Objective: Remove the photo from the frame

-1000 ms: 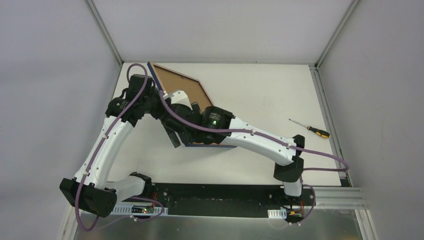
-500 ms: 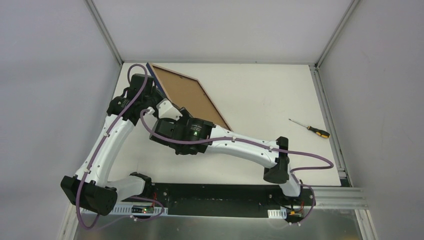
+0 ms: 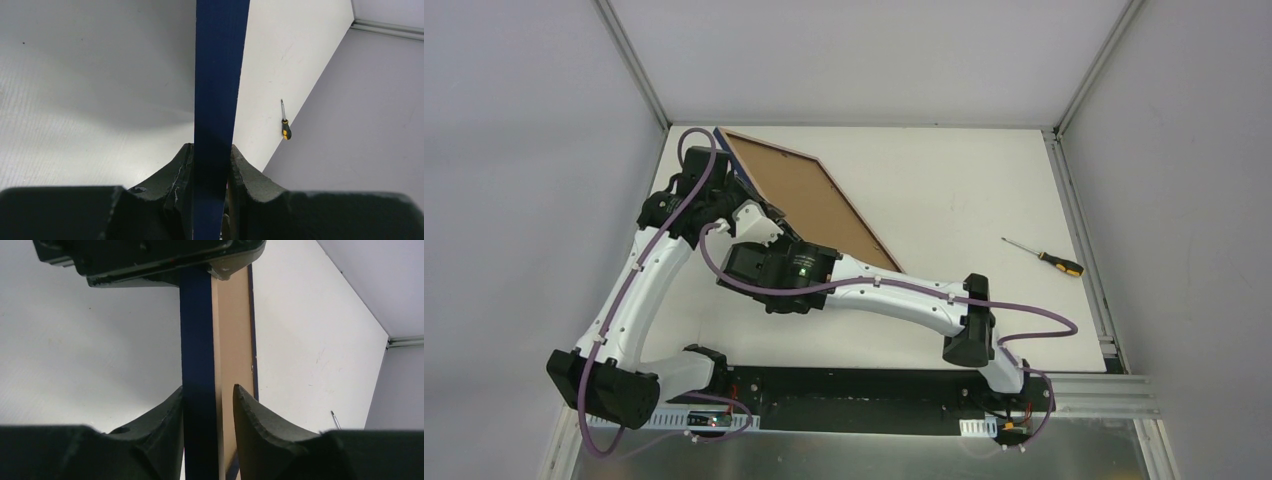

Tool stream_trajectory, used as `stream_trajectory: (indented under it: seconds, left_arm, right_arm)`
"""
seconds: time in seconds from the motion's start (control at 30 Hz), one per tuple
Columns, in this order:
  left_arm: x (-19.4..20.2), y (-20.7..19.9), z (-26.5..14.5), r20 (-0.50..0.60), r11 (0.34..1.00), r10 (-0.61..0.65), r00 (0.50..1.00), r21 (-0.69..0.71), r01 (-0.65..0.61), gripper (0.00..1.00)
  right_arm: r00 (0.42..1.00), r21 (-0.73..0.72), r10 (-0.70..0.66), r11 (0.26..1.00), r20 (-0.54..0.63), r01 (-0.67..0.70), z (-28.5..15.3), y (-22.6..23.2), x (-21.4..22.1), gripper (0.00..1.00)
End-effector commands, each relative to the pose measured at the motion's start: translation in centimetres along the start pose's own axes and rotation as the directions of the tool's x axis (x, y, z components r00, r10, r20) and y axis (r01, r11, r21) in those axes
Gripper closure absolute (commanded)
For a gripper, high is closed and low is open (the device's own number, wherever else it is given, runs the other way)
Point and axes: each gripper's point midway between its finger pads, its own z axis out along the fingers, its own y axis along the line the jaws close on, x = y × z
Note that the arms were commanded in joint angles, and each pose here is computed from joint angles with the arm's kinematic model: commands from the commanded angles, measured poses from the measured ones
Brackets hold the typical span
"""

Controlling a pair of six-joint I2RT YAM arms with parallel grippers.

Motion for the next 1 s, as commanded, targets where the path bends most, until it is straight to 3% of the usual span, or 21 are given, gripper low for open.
stream_trajectory:
  seconds: [0.0, 0.07, 0.17, 0.33, 0.43, 0.6, 0.7, 0.8, 0.97]
  left_arm:
    - [1.2, 0.5, -0.5, -0.063, 0.997, -0.062, 0.996, -0.050, 0.059, 1.00]
    - [1.2, 0.6, -0.6, -0.058, 0.997, -0.063, 0.996, -0.050, 0.060, 1.00]
    - [1.0, 0.8, -0.7, -0.044, 0.997, -0.056, 0.997, -0.051, 0.054, 1.00]
    - [0.8, 0.7, -1.0, -0.036, 0.998, -0.040, 0.999, -0.046, 0.038, 0.98]
    - [-0.2, 0.5, -1.8, 0.016, 0.999, -0.020, 1.000, -0.036, 0.020, 0.64]
    - [-3.6, -0.4, -5.3, 0.166, 0.999, 0.052, 0.985, -0.020, -0.050, 0.19]
    - [-5.6, -0.2, -8.2, 0.262, 0.994, 0.102, 0.960, -0.069, -0.087, 0.09]
    - [-7.3, 0.6, -11.5, 0.366, 0.985, 0.138, 0.920, -0.144, -0.091, 0.05]
    - [-8.5, 2.3, -16.1, 0.508, 0.979, 0.146, 0.849, -0.199, -0.049, 0.01]
  right_arm:
    - [0.996, 0.057, -0.090, 0.994, -0.004, 0.090, 1.0, 0.1, 0.6, 0.61]
    - [0.995, 0.062, -0.096, 0.993, -0.007, 0.096, 1.0, 0.0, 0.9, 0.67]
    - [0.996, 0.055, -0.092, 0.994, 0.002, 0.091, 0.9, 0.0, 0.9, 0.97]
    - [0.994, 0.048, -0.093, 0.995, 0.052, 0.091, -0.2, -0.9, -0.3, 1.00]
    - [0.995, 0.004, -0.041, 0.999, 0.093, 0.041, -1.5, -1.3, -1.4, 1.00]
    - [0.995, -0.079, 0.017, 0.997, 0.096, -0.009, -2.6, -1.7, -1.7, 1.00]
    - [0.996, -0.125, 0.045, 0.991, 0.075, -0.036, -3.1, -2.1, -1.7, 1.00]
    - [0.996, -0.158, 0.070, 0.986, 0.063, -0.059, -3.9, -2.6, -2.2, 1.00]
    - [0.973, -0.268, 0.231, 0.938, 0.012, -0.219, -5.3, -3.6, -3.4, 1.00]
